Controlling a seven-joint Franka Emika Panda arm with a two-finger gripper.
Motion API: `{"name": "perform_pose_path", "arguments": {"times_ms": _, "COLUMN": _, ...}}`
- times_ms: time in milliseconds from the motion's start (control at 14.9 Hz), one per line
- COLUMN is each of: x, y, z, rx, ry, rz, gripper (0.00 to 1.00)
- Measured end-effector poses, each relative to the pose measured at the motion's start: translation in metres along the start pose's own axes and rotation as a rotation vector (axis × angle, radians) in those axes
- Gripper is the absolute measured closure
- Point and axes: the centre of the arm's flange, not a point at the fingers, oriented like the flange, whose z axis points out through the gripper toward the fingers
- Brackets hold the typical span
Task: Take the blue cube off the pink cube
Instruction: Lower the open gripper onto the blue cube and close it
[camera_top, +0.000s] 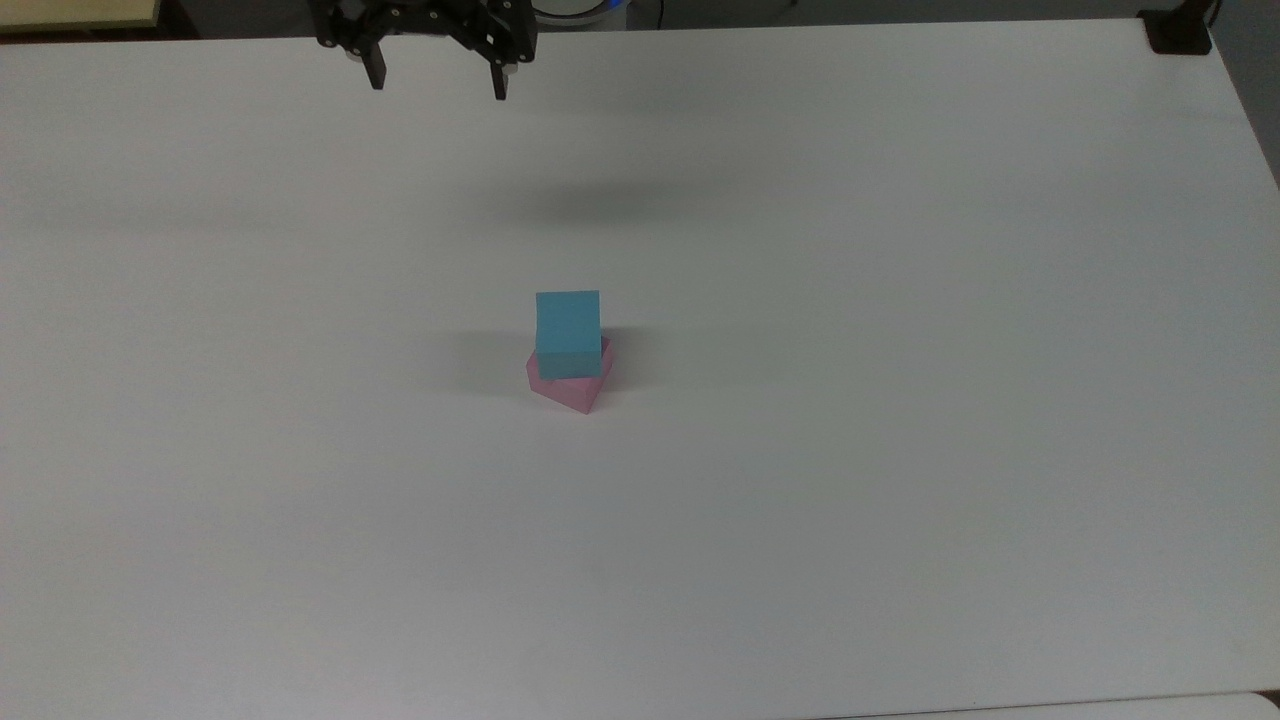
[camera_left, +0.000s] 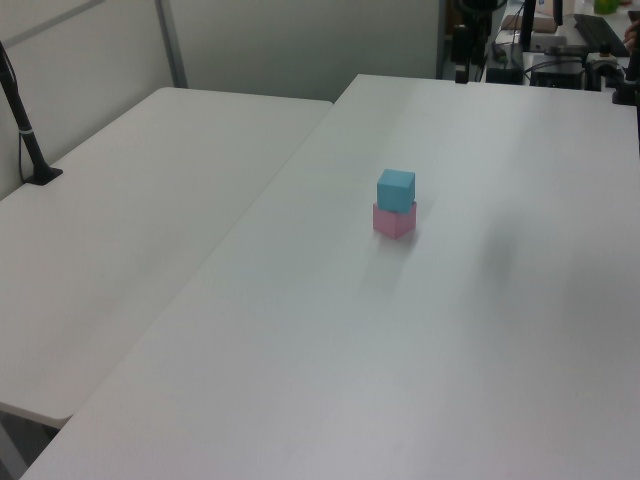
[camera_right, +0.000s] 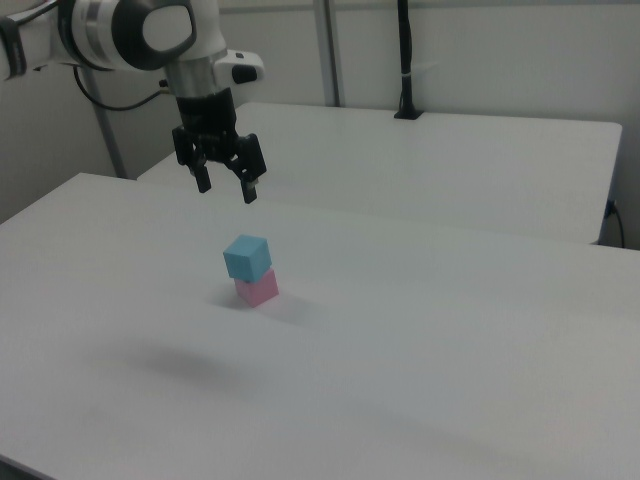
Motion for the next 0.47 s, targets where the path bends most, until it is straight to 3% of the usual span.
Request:
{"name": "perform_pose_path", "arguments": {"times_ms": 268, "x": 0.025, "y": -0.038, "z": 0.044, "rx": -0.008, "ry": -0.016, "rz": -0.063, "gripper": 0.00}}
{"name": "perform_pose_path", "arguments": {"times_ms": 469, "x": 0.057, "y": -0.085, "z": 0.107, "rx": -0.022, "ry": -0.005, "rz": -0.132, "gripper": 0.00}}
